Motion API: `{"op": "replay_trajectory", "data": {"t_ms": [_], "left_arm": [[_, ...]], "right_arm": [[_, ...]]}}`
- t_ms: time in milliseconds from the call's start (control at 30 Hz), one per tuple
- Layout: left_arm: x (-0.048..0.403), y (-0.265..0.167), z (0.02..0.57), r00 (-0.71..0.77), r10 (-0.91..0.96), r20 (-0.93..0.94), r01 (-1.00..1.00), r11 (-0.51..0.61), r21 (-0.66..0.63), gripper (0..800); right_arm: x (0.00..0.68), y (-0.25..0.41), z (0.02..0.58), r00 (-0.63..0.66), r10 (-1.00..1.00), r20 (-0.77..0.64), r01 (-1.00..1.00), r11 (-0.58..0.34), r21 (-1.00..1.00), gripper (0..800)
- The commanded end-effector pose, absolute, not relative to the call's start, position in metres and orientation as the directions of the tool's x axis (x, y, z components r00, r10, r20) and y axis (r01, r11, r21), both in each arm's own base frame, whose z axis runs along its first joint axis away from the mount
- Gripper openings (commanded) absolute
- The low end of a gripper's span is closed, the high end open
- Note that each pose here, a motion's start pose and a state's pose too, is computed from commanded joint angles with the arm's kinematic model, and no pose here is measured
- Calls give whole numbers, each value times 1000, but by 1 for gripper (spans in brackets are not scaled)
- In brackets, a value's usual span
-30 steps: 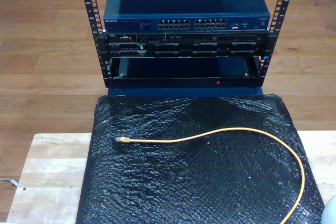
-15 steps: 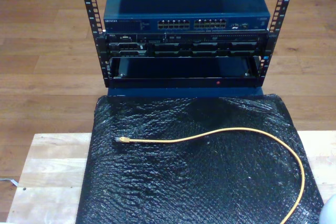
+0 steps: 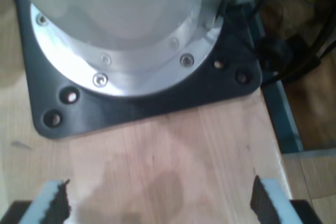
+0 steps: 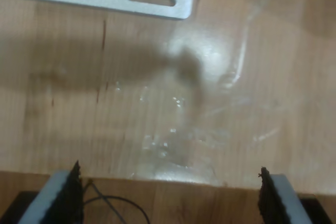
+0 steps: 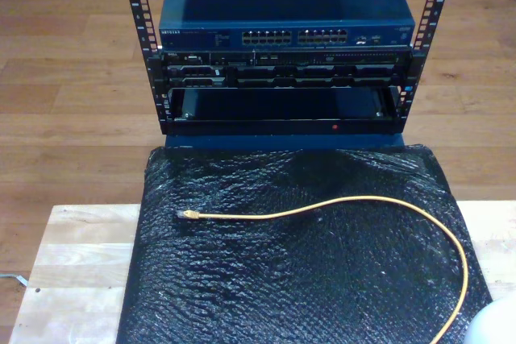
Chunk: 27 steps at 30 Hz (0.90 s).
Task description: Grab the cable and plug it in
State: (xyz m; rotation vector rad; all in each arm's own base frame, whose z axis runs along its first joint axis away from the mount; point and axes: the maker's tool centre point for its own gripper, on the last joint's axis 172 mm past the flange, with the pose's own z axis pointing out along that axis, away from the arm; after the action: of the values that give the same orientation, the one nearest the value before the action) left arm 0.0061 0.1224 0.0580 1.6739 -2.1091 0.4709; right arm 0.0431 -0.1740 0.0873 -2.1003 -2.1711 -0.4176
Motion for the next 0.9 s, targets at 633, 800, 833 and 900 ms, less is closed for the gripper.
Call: {"op": "replay_trajectory", "data": {"t_ms": [633,800,833,900], "left_arm": [[30,142,122,-112,-829,548,-983,172,59,800],[54,135,148,-112,-804,584,-986,164,38,800],[55,132,152,-107,-796,596,-986,163,41,800],[58,127,159,-97,-785,612,-986,158,46,800]], "right_arm": [[67,-210,175,112,927,358,987,-147,71,796],[88,-213,188,181,887,424,980,-197,-7,796],[91,-216,190,194,879,436,978,-206,-22,796],[100,-222,195,218,871,440,974,-224,-40,796]]}}
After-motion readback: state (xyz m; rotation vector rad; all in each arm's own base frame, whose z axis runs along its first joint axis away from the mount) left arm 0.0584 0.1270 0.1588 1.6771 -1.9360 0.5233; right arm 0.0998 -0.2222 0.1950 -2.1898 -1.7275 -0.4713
